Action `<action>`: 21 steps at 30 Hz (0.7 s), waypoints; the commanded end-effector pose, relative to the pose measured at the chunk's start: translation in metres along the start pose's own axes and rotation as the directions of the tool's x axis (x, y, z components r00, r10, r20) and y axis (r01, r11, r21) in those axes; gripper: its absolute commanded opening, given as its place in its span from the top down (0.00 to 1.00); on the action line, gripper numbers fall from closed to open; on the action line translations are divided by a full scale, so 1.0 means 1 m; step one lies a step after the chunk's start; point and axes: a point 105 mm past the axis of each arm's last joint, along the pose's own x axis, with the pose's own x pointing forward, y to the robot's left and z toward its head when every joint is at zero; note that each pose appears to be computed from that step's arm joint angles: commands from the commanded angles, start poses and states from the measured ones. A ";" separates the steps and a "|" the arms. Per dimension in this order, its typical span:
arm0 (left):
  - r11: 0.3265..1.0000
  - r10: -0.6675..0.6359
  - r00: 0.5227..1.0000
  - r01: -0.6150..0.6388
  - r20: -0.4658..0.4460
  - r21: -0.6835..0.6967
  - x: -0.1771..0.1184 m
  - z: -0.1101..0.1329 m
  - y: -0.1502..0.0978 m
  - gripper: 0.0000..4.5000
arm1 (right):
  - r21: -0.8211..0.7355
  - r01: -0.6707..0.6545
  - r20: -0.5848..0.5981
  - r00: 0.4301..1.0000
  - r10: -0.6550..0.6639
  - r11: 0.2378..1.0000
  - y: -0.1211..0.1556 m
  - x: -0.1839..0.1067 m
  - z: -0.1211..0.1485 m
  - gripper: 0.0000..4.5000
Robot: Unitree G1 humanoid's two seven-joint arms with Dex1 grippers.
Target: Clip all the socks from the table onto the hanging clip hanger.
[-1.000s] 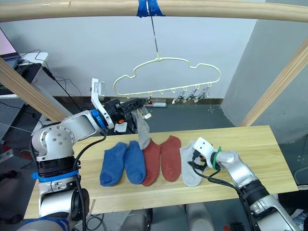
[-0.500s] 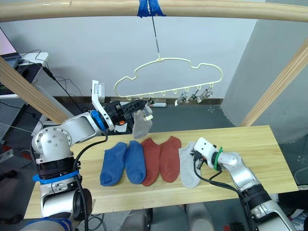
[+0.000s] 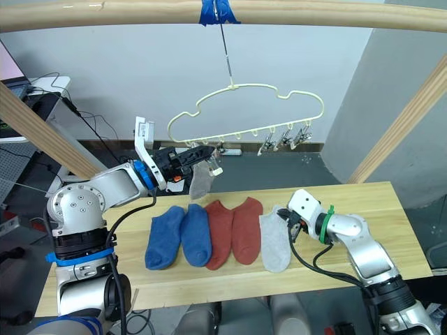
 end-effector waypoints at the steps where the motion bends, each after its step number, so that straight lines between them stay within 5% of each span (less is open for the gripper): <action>1: 0.999 0.030 0.999 -0.031 -0.045 -0.012 -0.003 -0.009 0.008 1.00 | -0.006 -0.020 -0.093 0.995 0.019 1.000 0.000 0.008 -0.020 0.74; 11: 1.000 0.028 0.998 -0.028 -0.053 -0.001 -0.007 -0.012 0.006 1.00 | 0.007 -0.013 -0.159 0.987 0.014 1.000 -0.010 0.026 -0.032 0.01; 21: 1.000 0.026 0.998 -0.026 -0.050 0.006 -0.008 -0.012 0.004 1.00 | 0.007 0.021 -0.198 0.980 -0.020 1.000 -0.011 0.040 -0.048 0.04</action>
